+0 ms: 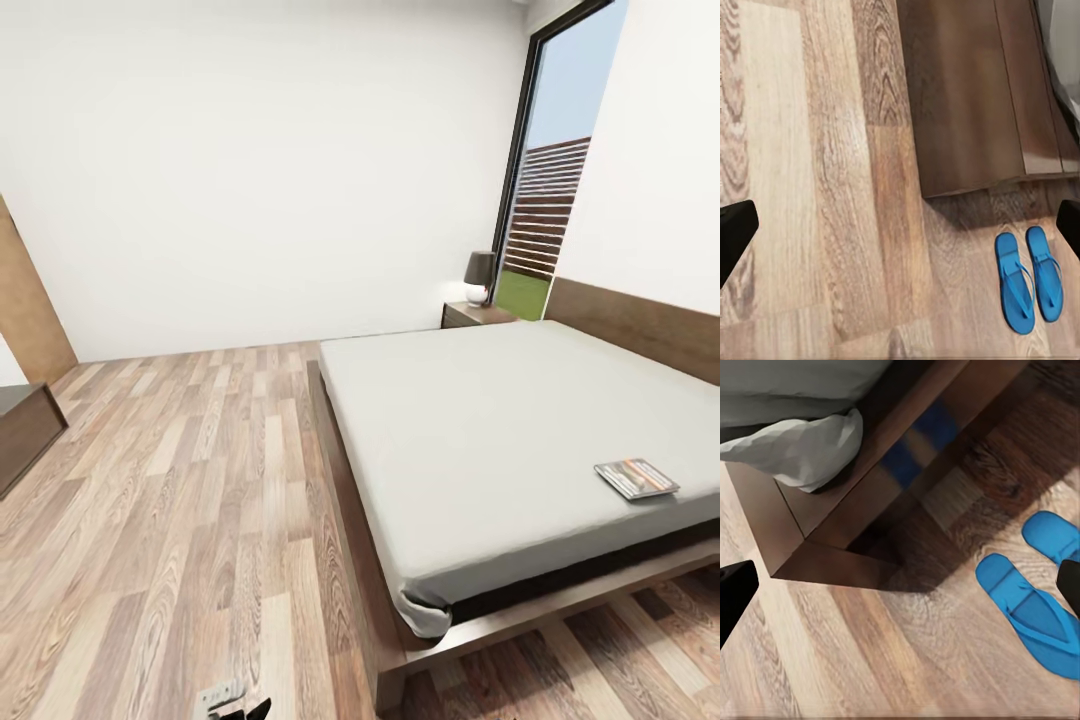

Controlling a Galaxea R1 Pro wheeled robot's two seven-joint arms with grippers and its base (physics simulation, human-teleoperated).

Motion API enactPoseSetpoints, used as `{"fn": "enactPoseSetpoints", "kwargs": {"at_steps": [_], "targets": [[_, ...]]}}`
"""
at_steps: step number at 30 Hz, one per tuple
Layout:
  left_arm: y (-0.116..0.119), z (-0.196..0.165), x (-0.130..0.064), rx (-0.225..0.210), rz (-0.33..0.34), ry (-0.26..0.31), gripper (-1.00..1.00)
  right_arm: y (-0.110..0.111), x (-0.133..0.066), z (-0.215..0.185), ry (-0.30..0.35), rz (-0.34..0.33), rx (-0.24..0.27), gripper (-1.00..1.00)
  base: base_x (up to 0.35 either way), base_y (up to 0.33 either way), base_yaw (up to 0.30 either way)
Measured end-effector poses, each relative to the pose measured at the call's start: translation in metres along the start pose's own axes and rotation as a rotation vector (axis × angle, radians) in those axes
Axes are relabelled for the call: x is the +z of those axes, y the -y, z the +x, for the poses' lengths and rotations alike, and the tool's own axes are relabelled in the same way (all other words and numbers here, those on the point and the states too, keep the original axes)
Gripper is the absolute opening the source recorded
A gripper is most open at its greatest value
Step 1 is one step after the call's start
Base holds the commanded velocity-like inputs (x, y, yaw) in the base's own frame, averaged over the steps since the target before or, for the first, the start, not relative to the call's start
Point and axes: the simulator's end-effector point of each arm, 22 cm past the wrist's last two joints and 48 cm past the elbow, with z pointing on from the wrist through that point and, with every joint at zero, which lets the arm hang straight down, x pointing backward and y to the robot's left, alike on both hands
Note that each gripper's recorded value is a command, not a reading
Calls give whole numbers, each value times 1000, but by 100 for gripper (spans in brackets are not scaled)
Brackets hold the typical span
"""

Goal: In the bedroom, move the book from the bed onto either nightstand, and place the two sandals side by side next to the bed.

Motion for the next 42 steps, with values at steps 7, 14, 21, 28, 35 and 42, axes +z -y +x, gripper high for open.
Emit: {"fn": "enactPoseSetpoints", "kwargs": {"at_steps": [7, 14, 21, 28, 35, 42], "targets": [[-2, 0, 0, 5, -12, 0, 100, 0, -1, 3, -5, 2, 2, 100, 0, 0, -182], [-2, -1, -1, 5, -12, 3, 100, 0, -2, 6, -11, 2, 6, 100, 0, 0, -275], [-2, -1, -1, 6, -12, 3, 100, 0, -2, 6, -12, 2, 6, 100, 0, 0, -297], [-1, -1, -1, 6, -12, 3, 100, 0, -2, 5, -10, 2, 6, 100, 0, 0, -300], [-1, 0, 0, 6, -11, 3, 100, 0, -2, 6, -11, 3, 6, 100, 0, 0, -300], [-1, 0, -1, 5, -11, 2, 100, 0, -2, 6, -11, 3, 6, 100, 0, 0, -300]]}}
